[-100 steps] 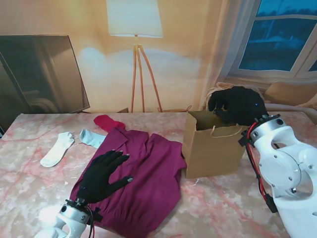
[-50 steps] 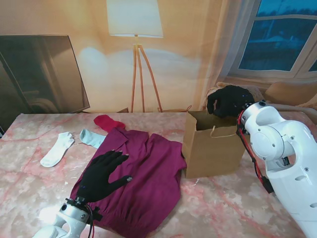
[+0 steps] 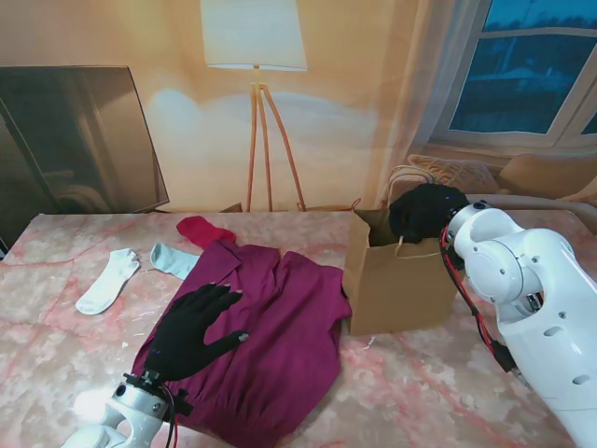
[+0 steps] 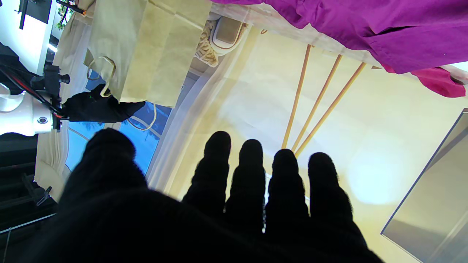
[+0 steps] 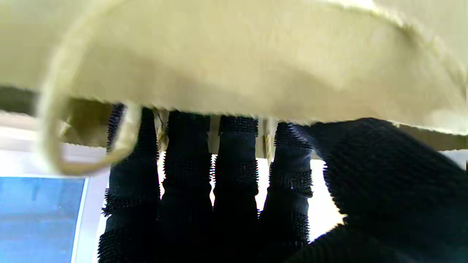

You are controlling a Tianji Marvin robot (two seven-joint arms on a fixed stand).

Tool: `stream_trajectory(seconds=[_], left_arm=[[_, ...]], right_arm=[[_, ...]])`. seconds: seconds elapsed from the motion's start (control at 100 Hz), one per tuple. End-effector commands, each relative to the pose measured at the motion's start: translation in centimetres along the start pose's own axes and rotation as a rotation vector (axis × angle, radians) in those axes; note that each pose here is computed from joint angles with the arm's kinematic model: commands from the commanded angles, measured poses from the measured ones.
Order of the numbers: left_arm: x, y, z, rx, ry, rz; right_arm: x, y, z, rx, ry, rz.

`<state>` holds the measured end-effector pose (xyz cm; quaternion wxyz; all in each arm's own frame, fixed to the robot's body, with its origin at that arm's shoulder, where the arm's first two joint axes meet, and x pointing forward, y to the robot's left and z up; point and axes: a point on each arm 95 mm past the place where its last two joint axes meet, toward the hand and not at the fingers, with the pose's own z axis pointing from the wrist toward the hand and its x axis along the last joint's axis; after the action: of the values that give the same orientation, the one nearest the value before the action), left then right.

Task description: Fold the socks and the shorts into the kraft paper bag

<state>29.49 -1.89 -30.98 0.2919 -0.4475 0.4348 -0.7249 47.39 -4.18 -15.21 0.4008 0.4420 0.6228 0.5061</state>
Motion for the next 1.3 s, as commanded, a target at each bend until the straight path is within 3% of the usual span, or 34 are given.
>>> stream_trajectory(seconds=[0.0,0.53,0.77,0.85,0.96,1.15,1.29], left_arm=[[0.0,0.0,0.0,-0.003,-0.002,-0.003],[-0.3,0.0,0.3,-0.004,-0.005,0.001],[-0.4,-0.1,0.3,-0.004,-0.008,0.002],[-0.4,-0.1,0.2,-0.005,-0.009,0.003],[-0.4,-0.1,0.3,-0.004,-0.009,0.004],[-0.4,-0.3,0.3,-0.004,-0.01,0.016],[-0.4,-0.2,0.4,-0.002,-0.009,0.017]], right_arm=[[-0.1,-0.5,-0.1,0.028,0.005,-0.007],[-0.4,0.1,-0.8,0.222,0.015,0.0],[-0.4,-0.2,-0.4,0.263,0.017,0.0],[-0.5,-0.2,-0.4,0.242,0.025,-0.019],[-0.6,0.0,-0.4,0.159,0.038,-0.048],[-0.7,1.1,-1.7,0.093,0.038,-0.022],[-1.0,2.0,-2.9,-0.014,0.031,0.002]])
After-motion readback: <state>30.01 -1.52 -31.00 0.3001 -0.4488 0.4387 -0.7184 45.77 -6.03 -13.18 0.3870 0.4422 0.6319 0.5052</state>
